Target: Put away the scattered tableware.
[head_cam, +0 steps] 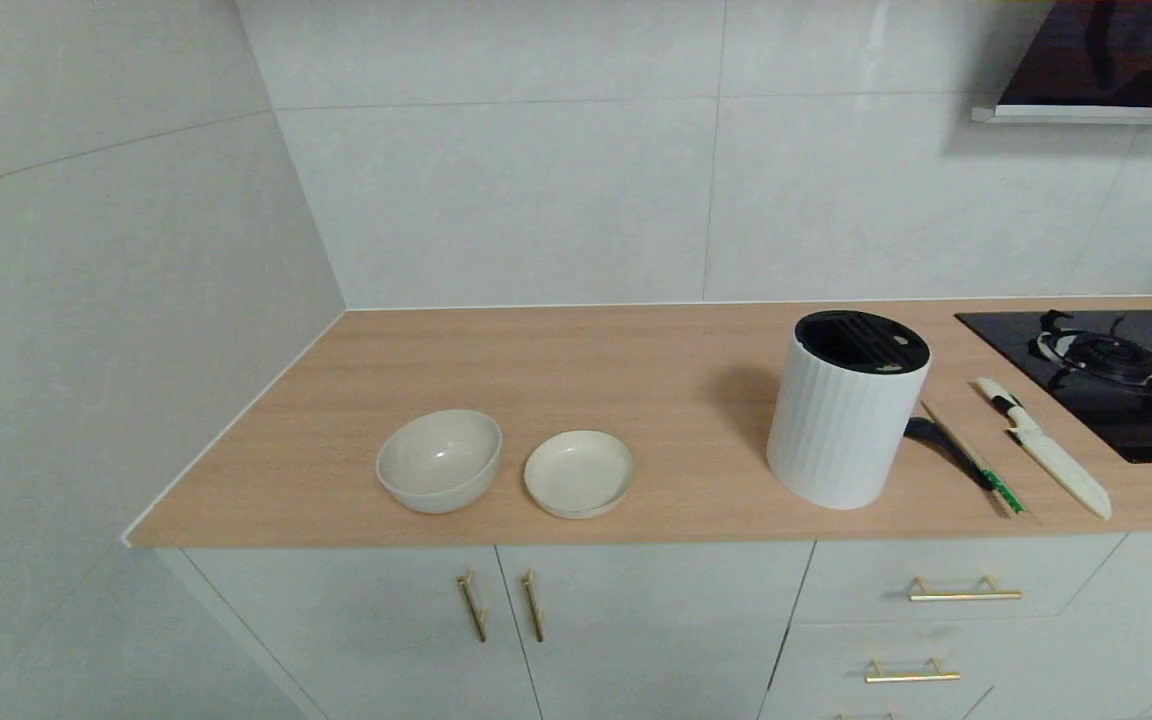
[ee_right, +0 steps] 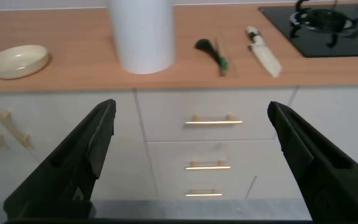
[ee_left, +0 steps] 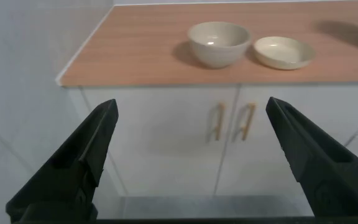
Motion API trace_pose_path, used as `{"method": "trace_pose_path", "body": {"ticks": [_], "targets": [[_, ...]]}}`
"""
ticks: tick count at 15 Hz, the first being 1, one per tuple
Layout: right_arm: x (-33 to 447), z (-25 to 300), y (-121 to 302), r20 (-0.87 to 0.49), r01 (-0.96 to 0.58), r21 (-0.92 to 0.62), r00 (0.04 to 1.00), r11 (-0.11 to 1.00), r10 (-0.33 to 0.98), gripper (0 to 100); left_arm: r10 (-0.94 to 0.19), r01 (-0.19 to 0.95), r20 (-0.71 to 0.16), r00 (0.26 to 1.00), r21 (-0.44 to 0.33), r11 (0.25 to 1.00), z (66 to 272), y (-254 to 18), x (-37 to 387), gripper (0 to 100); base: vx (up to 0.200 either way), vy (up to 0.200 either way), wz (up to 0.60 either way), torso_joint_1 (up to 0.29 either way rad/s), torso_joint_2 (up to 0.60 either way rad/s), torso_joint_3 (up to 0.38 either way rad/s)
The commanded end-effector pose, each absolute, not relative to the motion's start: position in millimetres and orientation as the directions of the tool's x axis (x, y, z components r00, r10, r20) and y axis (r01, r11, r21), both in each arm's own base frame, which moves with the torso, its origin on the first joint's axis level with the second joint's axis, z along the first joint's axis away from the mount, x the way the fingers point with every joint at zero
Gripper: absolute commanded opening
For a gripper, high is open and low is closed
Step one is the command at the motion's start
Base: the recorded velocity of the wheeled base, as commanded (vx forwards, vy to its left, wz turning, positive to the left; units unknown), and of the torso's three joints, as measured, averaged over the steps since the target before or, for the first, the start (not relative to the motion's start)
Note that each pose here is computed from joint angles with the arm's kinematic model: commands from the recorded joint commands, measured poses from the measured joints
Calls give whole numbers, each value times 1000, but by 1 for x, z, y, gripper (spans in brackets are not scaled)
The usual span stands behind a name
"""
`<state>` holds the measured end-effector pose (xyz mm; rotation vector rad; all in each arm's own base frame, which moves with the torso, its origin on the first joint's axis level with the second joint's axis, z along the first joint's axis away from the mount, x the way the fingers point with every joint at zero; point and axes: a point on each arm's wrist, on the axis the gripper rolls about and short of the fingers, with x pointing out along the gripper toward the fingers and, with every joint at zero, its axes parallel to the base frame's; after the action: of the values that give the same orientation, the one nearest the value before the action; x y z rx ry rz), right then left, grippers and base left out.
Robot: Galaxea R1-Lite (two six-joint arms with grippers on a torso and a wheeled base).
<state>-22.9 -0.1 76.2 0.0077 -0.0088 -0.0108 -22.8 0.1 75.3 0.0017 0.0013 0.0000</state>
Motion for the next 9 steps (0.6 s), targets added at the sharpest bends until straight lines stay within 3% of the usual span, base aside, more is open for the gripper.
{"method": "trace_pose_path", "body": {"ticks": [1, 9], "targets": [[-23, 76, 0, 8, 11, 8, 1000, 1000, -11, 100, 0, 0, -3, 1000, 2, 1000, 75, 0, -23, 100, 0, 200, 0, 7, 2, 2], [-23, 76, 0, 8, 11, 8, 1000, 1000, -11, 100, 0, 0, -3, 1000, 2, 1000, 75, 0, -23, 100, 0, 200, 0, 4, 2, 2]]}}
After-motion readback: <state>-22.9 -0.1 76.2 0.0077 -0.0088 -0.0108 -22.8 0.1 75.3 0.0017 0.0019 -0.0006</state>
